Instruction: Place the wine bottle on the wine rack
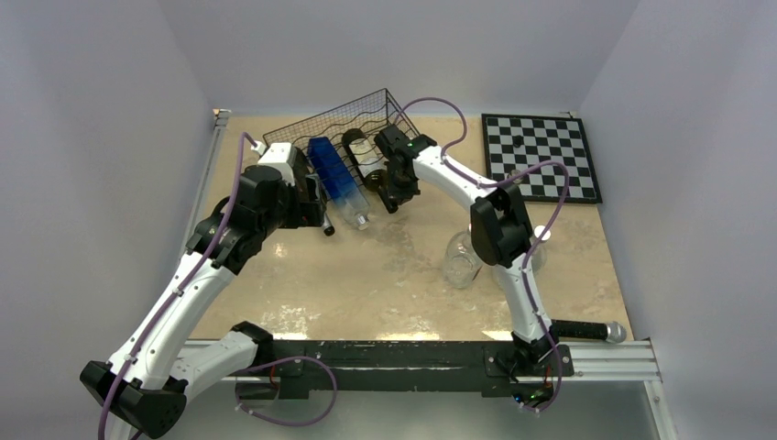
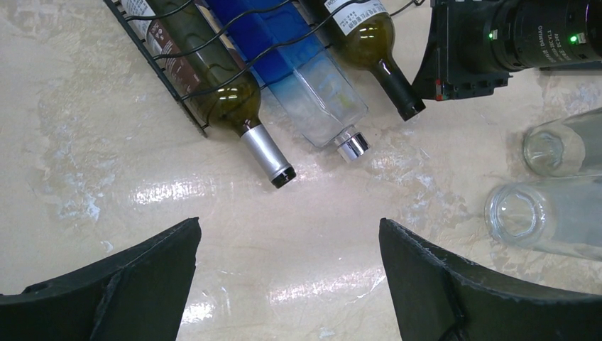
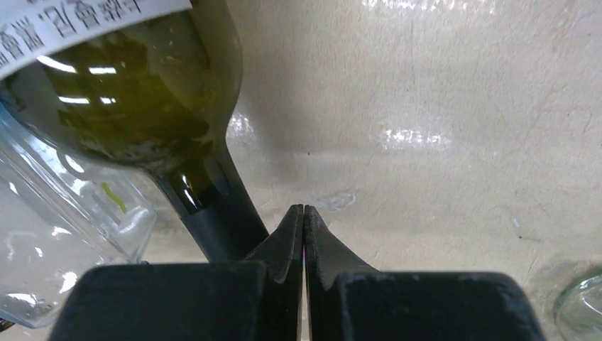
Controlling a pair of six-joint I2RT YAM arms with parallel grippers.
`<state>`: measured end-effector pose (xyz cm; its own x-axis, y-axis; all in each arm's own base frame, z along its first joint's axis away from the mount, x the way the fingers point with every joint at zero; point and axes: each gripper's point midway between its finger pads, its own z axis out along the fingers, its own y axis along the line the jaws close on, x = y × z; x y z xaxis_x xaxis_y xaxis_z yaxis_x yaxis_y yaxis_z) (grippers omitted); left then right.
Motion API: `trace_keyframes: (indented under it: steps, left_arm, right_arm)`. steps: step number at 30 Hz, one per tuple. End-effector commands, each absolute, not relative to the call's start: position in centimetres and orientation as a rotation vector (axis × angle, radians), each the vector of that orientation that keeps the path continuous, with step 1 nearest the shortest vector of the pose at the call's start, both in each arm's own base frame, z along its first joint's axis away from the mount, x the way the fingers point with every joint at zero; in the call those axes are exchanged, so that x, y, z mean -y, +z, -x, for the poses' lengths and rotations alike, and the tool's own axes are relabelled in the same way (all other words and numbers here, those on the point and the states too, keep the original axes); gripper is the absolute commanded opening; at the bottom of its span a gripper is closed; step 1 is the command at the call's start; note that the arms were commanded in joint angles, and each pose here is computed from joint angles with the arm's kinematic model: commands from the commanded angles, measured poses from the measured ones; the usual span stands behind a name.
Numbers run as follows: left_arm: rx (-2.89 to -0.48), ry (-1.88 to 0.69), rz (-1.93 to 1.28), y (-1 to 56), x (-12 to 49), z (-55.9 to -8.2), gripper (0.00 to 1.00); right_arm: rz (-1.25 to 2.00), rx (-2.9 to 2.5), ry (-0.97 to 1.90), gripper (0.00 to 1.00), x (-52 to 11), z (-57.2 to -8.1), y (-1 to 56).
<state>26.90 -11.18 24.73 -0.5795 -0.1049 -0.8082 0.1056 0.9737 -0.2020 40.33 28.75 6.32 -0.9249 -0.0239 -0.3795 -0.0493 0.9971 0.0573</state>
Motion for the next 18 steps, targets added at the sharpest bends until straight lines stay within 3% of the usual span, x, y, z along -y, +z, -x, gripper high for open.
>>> trace_keyframes:
  steps: [1, 8, 14, 18]
  left_arm:
    - [-2.145, -0.268, 0.014, 25.2, 10.7, -27.2, 0.99]
    - [-2.136, -0.273, 0.015, 25.6, 10.7, -27.2, 0.99]
    - [-2.131, -0.264, 0.03, 25.8, 10.7, -27.7, 0.99]
    - [-2.153, -0.26, 0.099, 25.4, 10.4, -28.3, 0.99]
  right_arm:
    - [0.016, -2.729, 0.131, 0.0, -29.4, -41.2, 8.0]
    - [0.021, -2.659, 0.077, 0.0, -27.8, -41.2, 10.7]
    - [0.06, -2.493, 0.056, 0.29, -26.1, -41.9, 17.6]
    - [0.074, -2.389, 0.102, 0.43, -25.4, -41.5, 23.3]
